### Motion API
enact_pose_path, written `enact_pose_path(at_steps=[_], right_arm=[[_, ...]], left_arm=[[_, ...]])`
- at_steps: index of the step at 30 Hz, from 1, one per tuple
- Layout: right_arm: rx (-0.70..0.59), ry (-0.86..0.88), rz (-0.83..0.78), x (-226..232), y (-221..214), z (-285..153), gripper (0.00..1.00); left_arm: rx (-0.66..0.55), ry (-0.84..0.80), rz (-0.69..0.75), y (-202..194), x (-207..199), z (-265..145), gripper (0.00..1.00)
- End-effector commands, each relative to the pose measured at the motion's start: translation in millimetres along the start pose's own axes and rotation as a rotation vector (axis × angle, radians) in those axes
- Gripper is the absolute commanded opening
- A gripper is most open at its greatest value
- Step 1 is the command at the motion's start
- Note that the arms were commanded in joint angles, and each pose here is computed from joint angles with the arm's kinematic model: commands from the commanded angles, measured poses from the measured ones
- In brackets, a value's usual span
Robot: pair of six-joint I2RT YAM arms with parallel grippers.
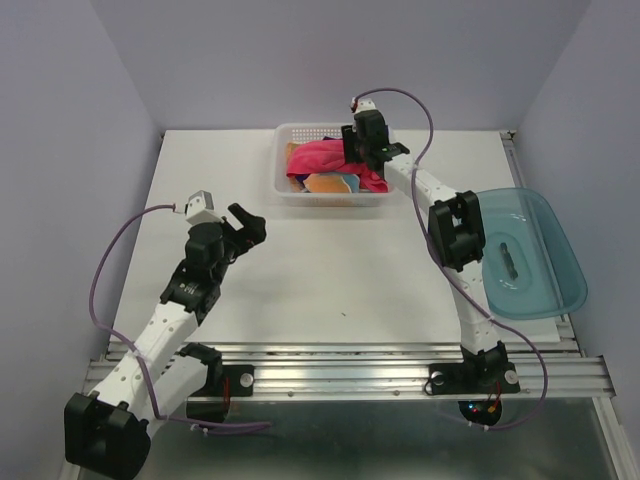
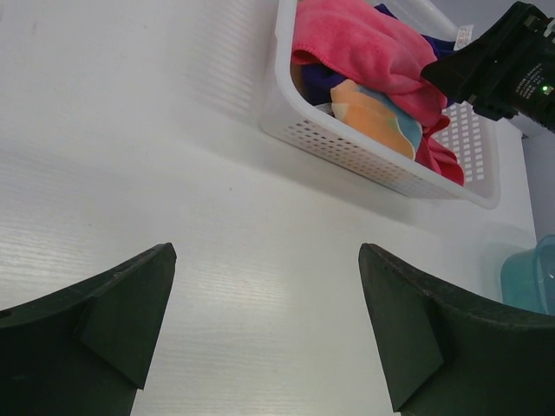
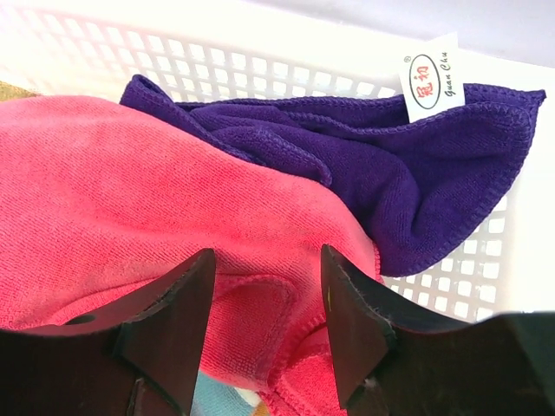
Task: Fold and stack the towels
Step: Grab crumpled towel, then move the towel to the center of the board
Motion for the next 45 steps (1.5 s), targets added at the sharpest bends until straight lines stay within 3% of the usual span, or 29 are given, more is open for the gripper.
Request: enact_pose_path(at_steps=[1, 9, 12, 13, 14, 22, 25, 28, 30, 40, 45], right_arm=[[-0.048, 0.049, 0.036, 11.5, 13.9, 2.2, 0.57], [-0.028, 0.060, 0.048, 13.7, 7.7, 9.6, 0.51], [-0.048, 0.072, 0.063, 16.1, 15.5, 4.4, 0.27], [-0.048, 0.080, 0.064, 17.3, 15.4, 2.0, 0.06], [-0.057, 0.085, 0.074, 18.2, 18.2, -0.7, 0.01], [-0.181, 0.138, 0.028, 41.1, 76.3, -61.8, 0.01], [-0.236, 0.197, -0.033, 66.9, 94.6, -101.9, 0.01], [-0.331, 0.140, -0.184, 92.5, 109.2, -148.0, 0.01], [-0.392, 0.158, -0.186, 106.5, 125.3, -182.6, 0.01], [-0.568, 0.544, -0.123, 194.8, 155.5, -350.2, 0.01], [-0.618, 0.762, -0.020, 208.4, 184.9, -411.6, 0.01]], left_arm=[[-0.091, -0.033, 0.002, 23.8, -7.0, -7.0, 0.99], [-0.094, 0.007, -0.010, 25.3, -2.6, -11.6, 0.99], [-0.100, 0.013, -0.016, 26.3, -1.8, -13.9, 0.99], [-0.102, 0.011, -0.017, 26.8, -1.9, -14.7, 0.99], [-0.104, 0.011, -0.017, 26.8, -1.7, -15.5, 0.99], [-0.123, -0.005, -0.026, 31.1, -3.5, -20.7, 0.99], [-0.124, -0.008, -0.031, 31.0, -3.5, -22.7, 0.99], [-0.126, -0.015, -0.041, 29.0, -3.0, -25.2, 0.99], [-0.128, -0.025, -0.049, 28.4, -3.6, -27.0, 0.99], [-0.131, -0.052, -0.119, 26.5, -3.4, -46.3, 0.99], [-0.152, -0.062, -0.150, 31.0, -3.3, -59.2, 0.99]])
Point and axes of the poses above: each gripper's point midway between its finger pads, its own z axis out along the fingers, its own x axis along the line the jaws close on, y = z × x, the point moved 7 cm from there along -z, back along the fingers, and after that the axes turned 15 degrees about z, right-handed, at the moved point
